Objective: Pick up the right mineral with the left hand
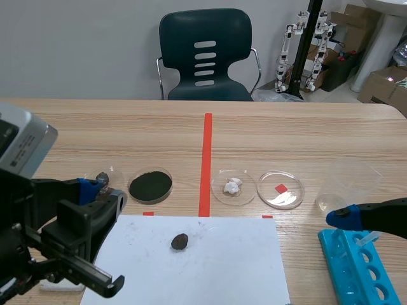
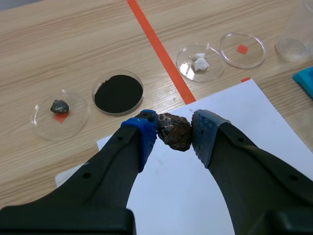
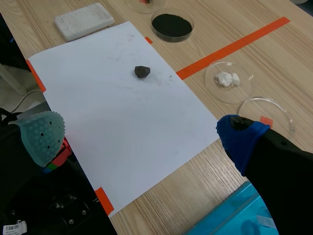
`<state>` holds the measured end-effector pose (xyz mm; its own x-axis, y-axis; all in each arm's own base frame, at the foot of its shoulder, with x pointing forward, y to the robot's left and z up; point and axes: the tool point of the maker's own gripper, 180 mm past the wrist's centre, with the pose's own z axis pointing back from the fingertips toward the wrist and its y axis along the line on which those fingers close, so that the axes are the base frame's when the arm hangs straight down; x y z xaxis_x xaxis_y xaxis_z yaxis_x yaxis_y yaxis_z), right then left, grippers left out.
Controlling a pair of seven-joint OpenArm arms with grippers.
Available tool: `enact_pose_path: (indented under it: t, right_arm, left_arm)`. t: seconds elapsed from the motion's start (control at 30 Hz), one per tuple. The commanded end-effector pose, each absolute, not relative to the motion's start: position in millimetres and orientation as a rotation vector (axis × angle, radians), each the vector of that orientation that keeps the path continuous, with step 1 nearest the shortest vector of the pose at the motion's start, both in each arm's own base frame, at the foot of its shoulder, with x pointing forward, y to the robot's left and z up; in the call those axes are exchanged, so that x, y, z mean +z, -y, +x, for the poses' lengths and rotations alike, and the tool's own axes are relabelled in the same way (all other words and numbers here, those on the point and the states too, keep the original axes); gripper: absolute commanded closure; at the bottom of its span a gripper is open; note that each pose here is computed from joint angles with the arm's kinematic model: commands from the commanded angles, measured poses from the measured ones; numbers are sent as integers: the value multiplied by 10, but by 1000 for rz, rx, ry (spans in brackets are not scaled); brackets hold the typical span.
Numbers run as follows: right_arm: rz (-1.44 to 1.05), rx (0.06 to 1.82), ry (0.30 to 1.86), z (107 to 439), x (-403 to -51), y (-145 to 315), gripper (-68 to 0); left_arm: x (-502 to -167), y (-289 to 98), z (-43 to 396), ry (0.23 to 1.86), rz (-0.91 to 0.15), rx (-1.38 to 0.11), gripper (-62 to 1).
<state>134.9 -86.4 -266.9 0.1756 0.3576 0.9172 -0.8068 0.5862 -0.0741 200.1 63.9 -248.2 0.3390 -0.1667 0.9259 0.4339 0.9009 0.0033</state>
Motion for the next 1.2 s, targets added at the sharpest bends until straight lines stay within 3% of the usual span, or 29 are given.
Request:
enact_pose_path:
  t: [0.0, 1.17]
  right_arm:
    - [501, 876, 1124, 1362, -2627, 851, -679]
    - [501, 876, 1124, 1362, -2627, 851, -679]
  left_arm:
    - [-2398, -621, 2002, 1201, -270, -398, -160]
    - [-2369, -603, 1911, 1230, -283, -397, -160]
